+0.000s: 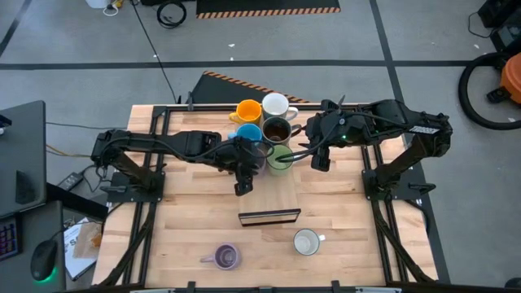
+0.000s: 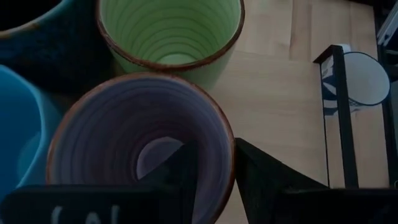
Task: Place coffee mugs
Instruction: Put the purple patterned mug on the shelf, then put the blue patterned mug on the shelf
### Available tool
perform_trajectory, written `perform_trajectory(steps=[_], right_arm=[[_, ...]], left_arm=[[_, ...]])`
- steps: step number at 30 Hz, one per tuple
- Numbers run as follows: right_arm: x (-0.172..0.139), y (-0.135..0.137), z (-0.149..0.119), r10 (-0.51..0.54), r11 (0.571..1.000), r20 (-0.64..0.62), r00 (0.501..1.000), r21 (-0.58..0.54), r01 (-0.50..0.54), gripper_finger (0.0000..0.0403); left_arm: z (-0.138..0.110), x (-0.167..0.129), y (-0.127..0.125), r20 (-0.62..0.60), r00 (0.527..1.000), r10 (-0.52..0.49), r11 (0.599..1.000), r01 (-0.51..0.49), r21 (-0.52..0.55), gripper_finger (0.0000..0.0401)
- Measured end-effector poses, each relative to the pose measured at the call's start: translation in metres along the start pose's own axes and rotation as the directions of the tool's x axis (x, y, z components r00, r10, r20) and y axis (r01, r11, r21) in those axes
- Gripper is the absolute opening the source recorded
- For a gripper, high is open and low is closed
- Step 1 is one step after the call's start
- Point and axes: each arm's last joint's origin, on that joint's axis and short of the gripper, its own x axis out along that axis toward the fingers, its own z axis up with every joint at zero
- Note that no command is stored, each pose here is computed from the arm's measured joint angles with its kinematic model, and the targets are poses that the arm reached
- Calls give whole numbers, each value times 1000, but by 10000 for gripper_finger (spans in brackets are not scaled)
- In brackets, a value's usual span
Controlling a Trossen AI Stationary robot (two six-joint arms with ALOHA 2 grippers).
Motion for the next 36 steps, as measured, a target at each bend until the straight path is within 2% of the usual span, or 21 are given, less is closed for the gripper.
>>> perform_trajectory(steps=[9, 20, 23, 26, 30, 36], right_arm=[[0, 0, 0, 0, 1000, 0, 1000, 4, 0, 217], [0, 0, 0, 7, 1000, 0, 1000, 7, -7, 217], [0, 0, 0, 10, 1000, 0, 1000, 9, -10, 217], [0, 2, 0, 54, 998, -4, 999, 9, -54, 217], [0, 5, -1, 135, 991, -22, 991, 17, -134, 216], [3, 24, -7, 268, 963, -75, 961, 37, -266, 207]], left_arm=[[0, -4, 0, 8, 1000, -3, 1000, 3, -8, 107], [2, -37, 4, 95, 996, -3, 1000, 3, -6, 107], [2, -45, 4, 109, 994, -11, 1000, 9, 23, 107], [0, -56, 0, 120, 989, -84, 993, 73, 87, 107], [-5, -69, -11, 101, 971, -218, 965, 199, 171, 107], [-18, -77, -29, 11, 948, -317, 940, 313, 133, 107]])
